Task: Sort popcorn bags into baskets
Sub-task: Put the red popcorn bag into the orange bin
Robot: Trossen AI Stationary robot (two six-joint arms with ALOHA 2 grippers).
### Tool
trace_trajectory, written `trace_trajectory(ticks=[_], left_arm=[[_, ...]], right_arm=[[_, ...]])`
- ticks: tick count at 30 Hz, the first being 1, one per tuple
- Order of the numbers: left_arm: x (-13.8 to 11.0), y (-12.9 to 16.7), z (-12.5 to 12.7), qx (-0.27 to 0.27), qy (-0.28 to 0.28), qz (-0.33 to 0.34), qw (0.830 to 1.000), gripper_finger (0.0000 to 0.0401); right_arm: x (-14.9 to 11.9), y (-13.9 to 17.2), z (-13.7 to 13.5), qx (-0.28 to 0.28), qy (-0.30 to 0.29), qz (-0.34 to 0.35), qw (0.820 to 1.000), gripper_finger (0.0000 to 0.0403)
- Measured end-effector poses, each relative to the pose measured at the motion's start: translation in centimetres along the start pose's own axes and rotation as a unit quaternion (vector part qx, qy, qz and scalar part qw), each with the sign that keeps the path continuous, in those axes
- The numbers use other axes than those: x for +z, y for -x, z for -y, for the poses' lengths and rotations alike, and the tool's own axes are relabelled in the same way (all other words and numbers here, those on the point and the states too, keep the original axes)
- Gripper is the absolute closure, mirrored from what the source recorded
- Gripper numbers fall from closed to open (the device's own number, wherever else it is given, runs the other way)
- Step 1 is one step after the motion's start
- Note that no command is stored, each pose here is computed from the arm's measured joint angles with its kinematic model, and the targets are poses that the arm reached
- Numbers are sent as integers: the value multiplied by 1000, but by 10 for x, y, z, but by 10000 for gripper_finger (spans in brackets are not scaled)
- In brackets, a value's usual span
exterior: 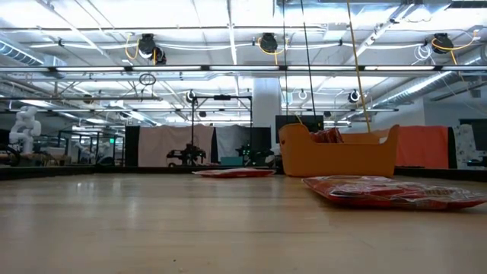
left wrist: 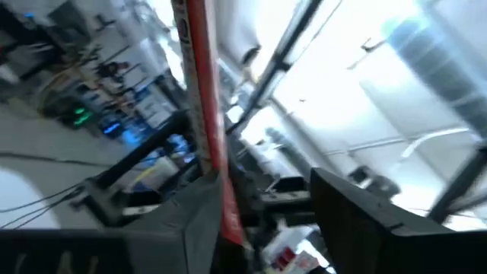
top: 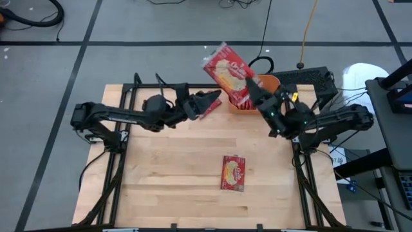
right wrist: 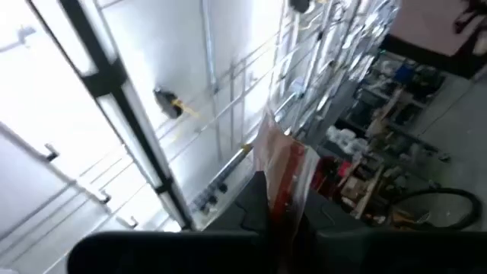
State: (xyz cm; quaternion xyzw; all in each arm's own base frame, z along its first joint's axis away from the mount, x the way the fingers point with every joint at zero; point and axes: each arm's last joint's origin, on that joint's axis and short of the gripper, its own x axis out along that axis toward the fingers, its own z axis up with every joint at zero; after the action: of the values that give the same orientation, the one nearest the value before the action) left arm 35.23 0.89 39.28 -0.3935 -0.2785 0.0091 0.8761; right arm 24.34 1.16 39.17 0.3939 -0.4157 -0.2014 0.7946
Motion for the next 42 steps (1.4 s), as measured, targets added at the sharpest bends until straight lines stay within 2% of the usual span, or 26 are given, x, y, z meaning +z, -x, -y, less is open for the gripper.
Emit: trace_trajectory(ticks=[3, 8, 14, 20, 24, 28, 32, 36, 42], left_arm=[[-7, -3, -13, 26, -4, -13, 1000, 177], [-10, -5, -20, 43, -2, 22, 999, 144], [-4, -6, -23, 42, -18, 37, 998, 141], [-1, -7, -28, 51, -26, 38, 998, 187], [-2, -8, -34, 69, -24, 19, 997, 248], [-2, -8, -36, 57, 2, 0, 998, 321], [-2, -8, -37, 54, -9, -8, 998, 374], [0, -9, -39, 41, -12, -23, 999, 378], [9, -11, -50, 10, 0, -73, 997, 366]], right_arm=[[0, 10, -2, -6, 6, 16, 1000, 396], [-3, 15, -7, -8, 32, 4, 999, 396], [-11, 17, -2, -38, 60, -25, 997, 396], [-16, 17, 1, -54, 67, -41, 995, 396], [-17, 17, 2, -57, 72, -44, 995, 396], [-16, 17, 2, -57, 85, -43, 994, 396], [-16, 17, 2, -65, 92, -39, 993, 392], [-12, 18, 0, -66, 78, -36, 994, 360], [2, 23, -11, -46, 7, -44, 998, 277]])
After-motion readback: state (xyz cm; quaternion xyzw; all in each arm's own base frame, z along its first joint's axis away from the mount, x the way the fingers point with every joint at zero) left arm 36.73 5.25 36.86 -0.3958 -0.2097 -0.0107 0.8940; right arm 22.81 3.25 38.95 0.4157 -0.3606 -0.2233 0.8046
